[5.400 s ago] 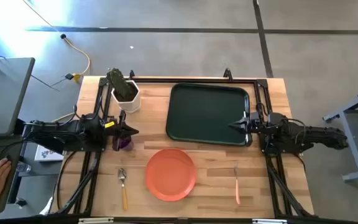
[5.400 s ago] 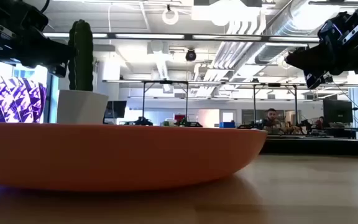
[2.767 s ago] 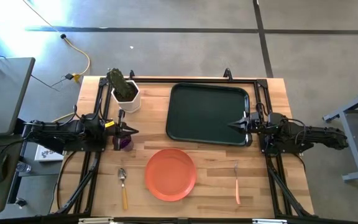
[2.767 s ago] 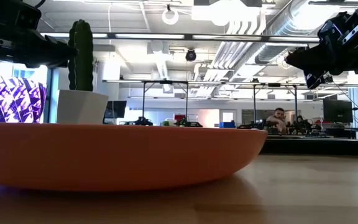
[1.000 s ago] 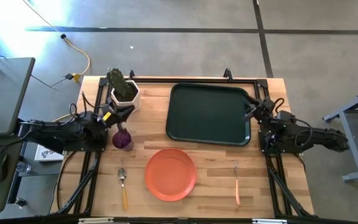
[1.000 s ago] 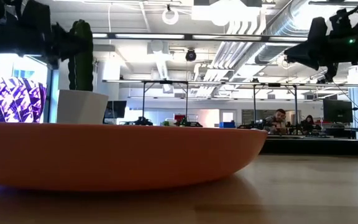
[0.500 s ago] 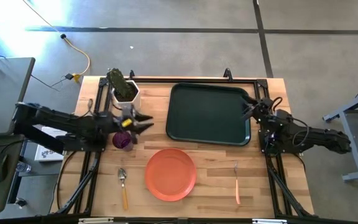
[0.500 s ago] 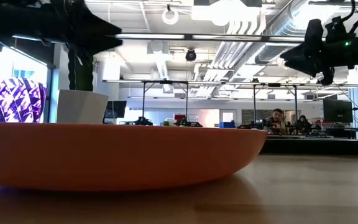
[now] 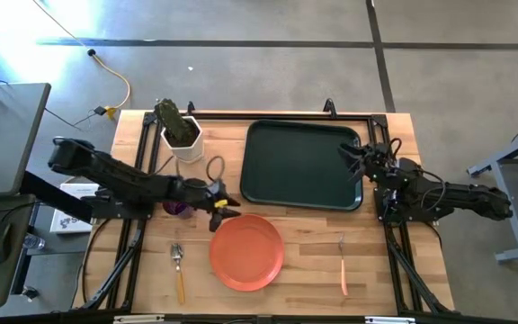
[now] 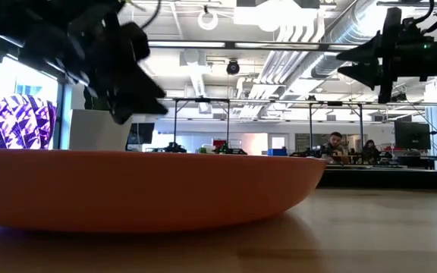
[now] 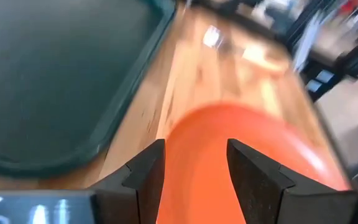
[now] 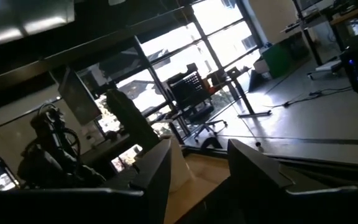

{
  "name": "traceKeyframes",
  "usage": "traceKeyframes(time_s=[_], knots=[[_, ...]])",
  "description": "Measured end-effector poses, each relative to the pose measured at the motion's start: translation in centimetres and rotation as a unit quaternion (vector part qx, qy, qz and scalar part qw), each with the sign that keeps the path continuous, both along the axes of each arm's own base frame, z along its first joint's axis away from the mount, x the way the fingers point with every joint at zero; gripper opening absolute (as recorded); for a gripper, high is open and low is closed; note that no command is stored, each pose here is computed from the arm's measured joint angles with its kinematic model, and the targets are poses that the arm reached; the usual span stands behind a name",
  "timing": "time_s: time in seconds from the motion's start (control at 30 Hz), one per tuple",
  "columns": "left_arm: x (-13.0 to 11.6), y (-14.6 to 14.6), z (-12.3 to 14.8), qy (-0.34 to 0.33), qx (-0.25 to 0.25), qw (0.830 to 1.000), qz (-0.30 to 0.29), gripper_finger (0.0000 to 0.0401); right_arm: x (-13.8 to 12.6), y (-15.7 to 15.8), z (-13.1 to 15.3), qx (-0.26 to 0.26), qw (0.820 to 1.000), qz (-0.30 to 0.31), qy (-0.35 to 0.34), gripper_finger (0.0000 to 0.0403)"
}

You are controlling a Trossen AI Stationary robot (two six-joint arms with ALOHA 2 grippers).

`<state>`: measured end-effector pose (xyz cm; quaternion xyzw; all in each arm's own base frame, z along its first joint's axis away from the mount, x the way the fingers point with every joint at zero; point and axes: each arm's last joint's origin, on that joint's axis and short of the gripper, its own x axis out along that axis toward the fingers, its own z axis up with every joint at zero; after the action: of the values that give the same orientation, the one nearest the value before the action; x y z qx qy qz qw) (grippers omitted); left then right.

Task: Pick and place plate/cup/fork/spoon on tray
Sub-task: Put the orange plate on the top left of the black tray

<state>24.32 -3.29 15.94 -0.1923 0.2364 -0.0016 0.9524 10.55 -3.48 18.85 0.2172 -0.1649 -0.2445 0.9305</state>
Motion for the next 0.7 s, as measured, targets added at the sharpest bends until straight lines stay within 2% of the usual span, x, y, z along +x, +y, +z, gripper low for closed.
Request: traceKeyframes(time_s=[0.23,0.33,0.53,0.7], knots=[[0.8,0.1,-3.1,0.090,0.030,0.995,0.007,0.0164,0.1,0.2,0.1,0.021,0.999,0.037,-0.022,0.0149],[1.0,0.1,-3.8,0.102,0.033,0.994,0.003,0.0164,0.1,0.6,0.2,0.024,0.998,0.045,-0.029,0.0149],[1.0,-0.2,-4.4,0.114,0.022,0.992,-0.046,0.0163,0.2,1.1,0.3,0.032,0.998,0.034,-0.035,0.0149],[1.0,-0.2,-4.8,0.123,0.019,0.990,-0.060,0.0143,0.2,1.4,0.6,0.019,0.999,0.029,-0.035,0.0149]])
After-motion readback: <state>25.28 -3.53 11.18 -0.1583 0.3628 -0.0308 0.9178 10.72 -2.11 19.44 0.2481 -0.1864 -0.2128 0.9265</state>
